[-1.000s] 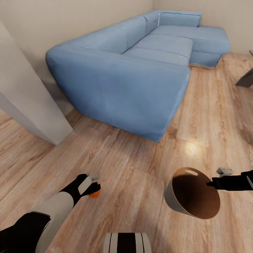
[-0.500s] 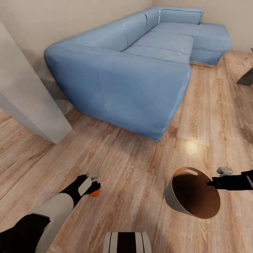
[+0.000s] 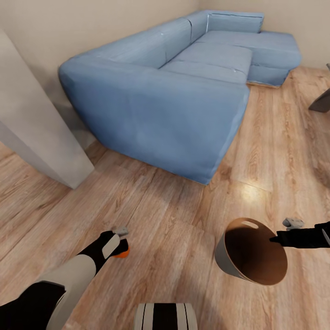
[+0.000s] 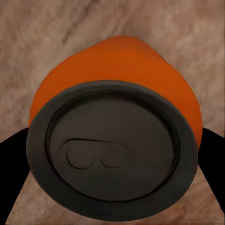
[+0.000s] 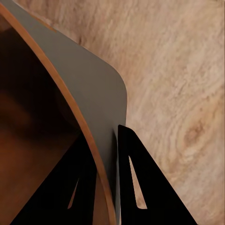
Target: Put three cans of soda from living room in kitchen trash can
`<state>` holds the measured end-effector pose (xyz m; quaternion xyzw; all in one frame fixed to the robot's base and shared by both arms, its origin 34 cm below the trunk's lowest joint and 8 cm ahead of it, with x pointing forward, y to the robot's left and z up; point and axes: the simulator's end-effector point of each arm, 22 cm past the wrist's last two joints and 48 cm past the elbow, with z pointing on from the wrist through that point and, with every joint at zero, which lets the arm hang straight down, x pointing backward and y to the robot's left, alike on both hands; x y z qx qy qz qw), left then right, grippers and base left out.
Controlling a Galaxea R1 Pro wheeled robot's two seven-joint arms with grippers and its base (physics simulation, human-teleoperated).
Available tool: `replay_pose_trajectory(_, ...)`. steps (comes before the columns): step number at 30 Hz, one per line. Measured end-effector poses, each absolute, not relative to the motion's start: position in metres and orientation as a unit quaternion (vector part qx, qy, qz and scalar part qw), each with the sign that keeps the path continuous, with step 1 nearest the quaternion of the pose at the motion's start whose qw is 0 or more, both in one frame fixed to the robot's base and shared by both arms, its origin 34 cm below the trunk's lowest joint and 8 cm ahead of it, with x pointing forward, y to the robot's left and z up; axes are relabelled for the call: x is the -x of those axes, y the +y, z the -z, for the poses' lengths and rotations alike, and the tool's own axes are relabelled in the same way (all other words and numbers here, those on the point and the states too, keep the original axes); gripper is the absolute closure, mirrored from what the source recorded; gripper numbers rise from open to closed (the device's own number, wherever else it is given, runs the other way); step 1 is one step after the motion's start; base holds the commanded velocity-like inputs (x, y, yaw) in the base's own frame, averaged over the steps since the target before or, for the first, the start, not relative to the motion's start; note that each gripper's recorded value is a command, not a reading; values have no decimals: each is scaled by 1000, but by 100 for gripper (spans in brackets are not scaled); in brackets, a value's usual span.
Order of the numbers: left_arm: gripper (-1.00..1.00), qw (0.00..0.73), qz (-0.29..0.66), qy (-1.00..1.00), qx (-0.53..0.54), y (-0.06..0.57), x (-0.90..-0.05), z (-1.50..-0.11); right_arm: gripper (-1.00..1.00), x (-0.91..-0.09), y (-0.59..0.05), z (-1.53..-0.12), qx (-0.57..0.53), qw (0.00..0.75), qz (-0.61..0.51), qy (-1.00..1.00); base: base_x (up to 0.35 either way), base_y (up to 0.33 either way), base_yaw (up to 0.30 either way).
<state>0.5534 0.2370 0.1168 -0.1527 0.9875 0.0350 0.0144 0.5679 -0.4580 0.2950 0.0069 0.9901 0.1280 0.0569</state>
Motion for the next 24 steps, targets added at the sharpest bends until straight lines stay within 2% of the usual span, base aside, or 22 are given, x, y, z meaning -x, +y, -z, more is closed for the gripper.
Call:
replay_pose_trajectory(21,100,63,-24,985,156,230,-579,-157,100,-581,-453,-334,-7,94,-134,986,0,0,0)
replay_pose_trajectory(24,100,76,-17,985,156,225,-585,-165,100,-583,-452,-341,-8,101,-137,985,0,0,-154)
